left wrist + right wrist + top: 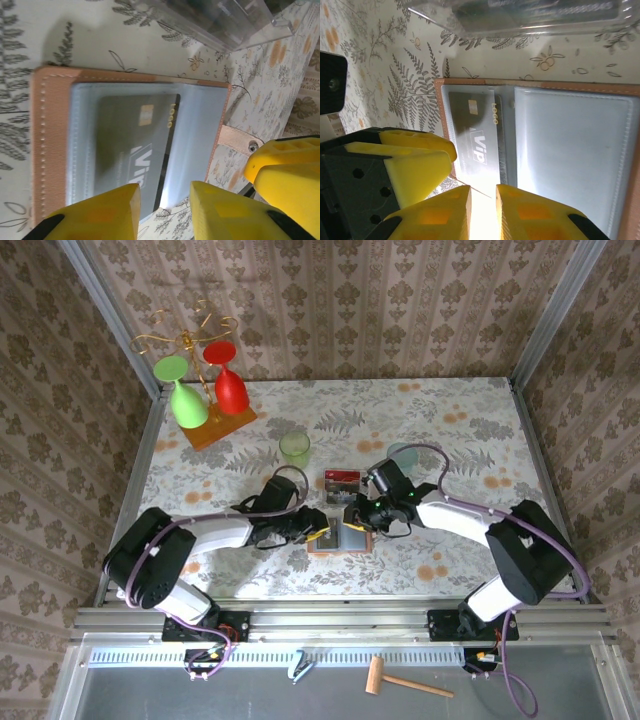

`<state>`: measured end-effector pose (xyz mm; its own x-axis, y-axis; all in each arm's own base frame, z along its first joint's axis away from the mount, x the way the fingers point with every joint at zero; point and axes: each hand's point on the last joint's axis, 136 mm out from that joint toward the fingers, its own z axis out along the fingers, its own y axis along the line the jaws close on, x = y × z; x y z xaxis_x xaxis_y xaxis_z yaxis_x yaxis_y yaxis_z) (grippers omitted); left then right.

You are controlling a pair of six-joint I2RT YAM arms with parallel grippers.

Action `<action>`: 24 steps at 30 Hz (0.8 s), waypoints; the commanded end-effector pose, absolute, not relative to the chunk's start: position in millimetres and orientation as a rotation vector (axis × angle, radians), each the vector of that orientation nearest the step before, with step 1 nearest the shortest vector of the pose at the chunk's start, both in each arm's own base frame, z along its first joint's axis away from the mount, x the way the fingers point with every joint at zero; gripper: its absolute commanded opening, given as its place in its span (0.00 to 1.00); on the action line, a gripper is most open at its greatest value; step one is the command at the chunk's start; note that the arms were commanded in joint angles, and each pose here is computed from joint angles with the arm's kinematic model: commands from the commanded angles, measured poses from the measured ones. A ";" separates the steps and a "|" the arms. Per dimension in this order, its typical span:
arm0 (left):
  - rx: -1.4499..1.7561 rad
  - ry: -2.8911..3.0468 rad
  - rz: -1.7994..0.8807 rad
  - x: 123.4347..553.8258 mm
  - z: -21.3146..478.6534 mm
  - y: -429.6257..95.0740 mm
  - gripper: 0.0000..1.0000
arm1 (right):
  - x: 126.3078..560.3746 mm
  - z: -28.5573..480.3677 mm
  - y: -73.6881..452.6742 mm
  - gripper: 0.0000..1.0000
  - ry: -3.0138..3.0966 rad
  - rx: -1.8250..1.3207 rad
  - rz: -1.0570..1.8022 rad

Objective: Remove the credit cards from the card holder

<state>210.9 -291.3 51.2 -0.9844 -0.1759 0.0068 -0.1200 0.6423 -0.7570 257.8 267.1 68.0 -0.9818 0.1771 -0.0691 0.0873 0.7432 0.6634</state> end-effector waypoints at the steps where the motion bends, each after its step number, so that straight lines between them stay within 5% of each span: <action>1: -0.248 2.774 -1.245 211.2 52.4 -283.1 0.32 | 262.0 70.4 283.2 0.19 2.810 0.189 1.095; 24: -0.282 2.821 -1.178 196.8 31.8 -266.2 0.33 | 256.9 46.6 304.6 0.20 2.875 0.163 1.088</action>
